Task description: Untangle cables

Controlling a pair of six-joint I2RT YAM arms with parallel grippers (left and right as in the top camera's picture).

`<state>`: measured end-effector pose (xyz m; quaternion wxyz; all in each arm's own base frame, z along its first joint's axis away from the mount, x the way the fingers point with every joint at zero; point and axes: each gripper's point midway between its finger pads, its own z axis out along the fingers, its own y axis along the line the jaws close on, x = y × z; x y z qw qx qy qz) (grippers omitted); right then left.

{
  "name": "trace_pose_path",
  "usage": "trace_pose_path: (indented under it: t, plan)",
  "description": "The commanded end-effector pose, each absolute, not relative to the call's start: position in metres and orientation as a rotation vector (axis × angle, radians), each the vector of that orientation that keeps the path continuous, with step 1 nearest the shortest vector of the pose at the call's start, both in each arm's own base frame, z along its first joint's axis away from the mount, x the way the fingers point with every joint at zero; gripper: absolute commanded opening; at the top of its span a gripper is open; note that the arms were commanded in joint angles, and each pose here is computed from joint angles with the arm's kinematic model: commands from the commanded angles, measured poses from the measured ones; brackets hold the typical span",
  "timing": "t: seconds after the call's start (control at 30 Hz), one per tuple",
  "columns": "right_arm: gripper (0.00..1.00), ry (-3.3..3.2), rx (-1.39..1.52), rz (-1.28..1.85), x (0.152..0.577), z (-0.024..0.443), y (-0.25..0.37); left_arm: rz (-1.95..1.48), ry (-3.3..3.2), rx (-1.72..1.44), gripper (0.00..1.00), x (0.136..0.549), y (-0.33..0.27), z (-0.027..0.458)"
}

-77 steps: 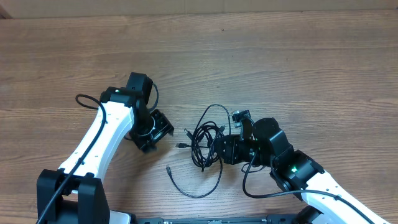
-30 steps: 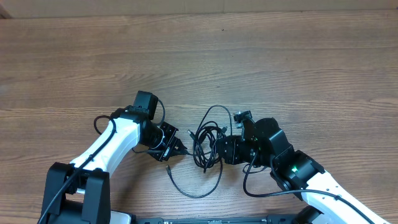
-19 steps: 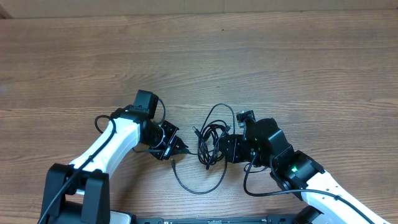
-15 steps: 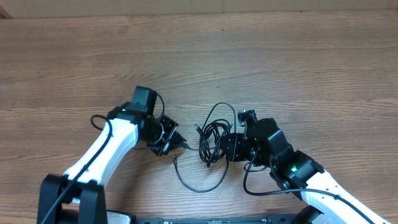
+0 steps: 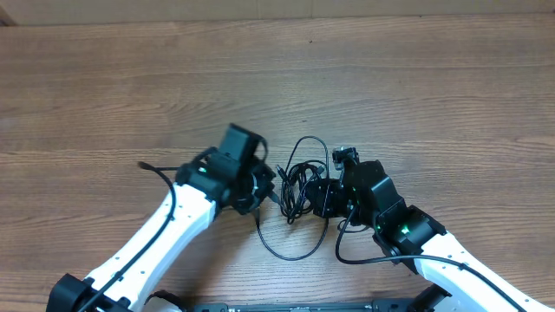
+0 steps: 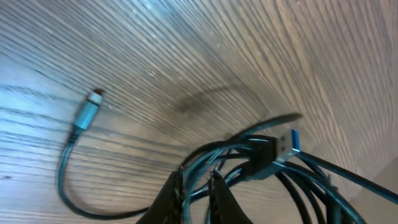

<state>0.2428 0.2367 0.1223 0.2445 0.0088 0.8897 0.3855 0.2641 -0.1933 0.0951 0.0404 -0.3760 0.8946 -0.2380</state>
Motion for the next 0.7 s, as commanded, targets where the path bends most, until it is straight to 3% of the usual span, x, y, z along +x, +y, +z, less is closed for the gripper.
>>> trace_pose_path:
  t: [0.0,0.27,0.67]
  plan:
    - [0.04,2.445,0.070,1.175,0.234,0.132,0.247,-0.681,2.587,-1.277,0.04,0.275,-0.197,0.103]
    - [0.04,2.475,0.173,1.284,0.228,0.136,0.253,-0.582,2.493,-1.298,0.06,0.273,-0.199,0.101]
    - [0.05,2.485,0.216,1.208,0.233,0.128,0.245,-0.394,2.354,-1.279,0.10,0.286,-0.168,0.100]
